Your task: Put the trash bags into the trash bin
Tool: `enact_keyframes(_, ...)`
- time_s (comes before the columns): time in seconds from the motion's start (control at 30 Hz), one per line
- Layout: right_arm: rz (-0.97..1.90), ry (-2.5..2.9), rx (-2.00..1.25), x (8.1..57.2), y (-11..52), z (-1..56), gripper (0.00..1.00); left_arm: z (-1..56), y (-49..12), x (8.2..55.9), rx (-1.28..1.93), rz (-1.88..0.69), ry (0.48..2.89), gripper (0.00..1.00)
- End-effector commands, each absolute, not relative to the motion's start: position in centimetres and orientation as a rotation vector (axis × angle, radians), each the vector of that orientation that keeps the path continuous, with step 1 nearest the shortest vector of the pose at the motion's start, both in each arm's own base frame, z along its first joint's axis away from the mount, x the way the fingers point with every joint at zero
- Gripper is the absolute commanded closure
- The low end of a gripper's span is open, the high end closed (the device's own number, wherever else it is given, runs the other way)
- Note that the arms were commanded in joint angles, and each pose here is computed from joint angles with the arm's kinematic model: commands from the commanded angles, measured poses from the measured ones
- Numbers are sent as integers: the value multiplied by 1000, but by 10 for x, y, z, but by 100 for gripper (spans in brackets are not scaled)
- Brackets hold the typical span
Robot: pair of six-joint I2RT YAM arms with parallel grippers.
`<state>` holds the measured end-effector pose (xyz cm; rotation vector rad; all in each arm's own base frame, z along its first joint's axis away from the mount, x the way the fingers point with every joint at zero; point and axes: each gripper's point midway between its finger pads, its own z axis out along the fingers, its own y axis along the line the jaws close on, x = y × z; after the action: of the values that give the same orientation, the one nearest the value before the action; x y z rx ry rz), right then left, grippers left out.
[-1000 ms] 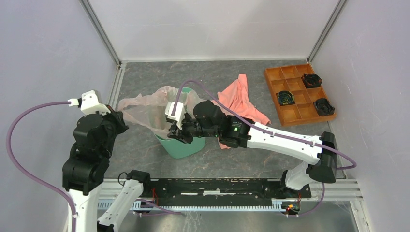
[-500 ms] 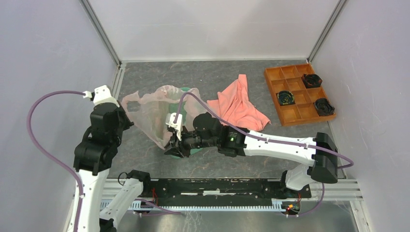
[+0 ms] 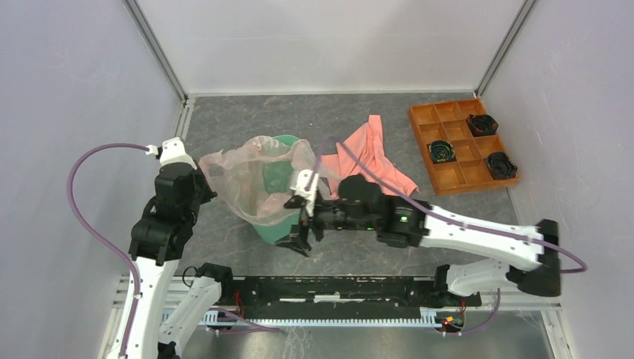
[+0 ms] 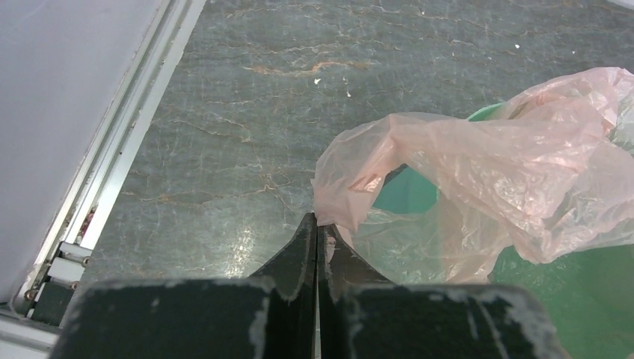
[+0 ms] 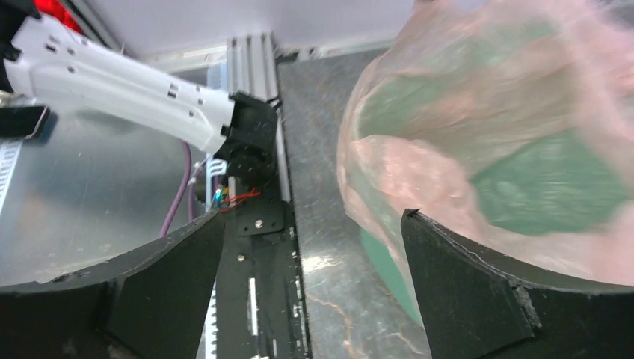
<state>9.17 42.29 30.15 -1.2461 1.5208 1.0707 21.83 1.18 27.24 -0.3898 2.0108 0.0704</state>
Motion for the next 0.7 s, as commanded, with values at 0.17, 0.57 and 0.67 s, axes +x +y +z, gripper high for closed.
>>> enact_keyframes(0.17,590,1607,-855,167,321,332,2,280,13,220,-458,19,1908,98)
enact_keyframes(0.57,845,1812,-658,215,288,268,2,276,13,214,-507,-12,1882,98)
enact_keyframes(0.67,920,1804,-694,211,294,257,7,272,11,216,-504,-23,1890,98)
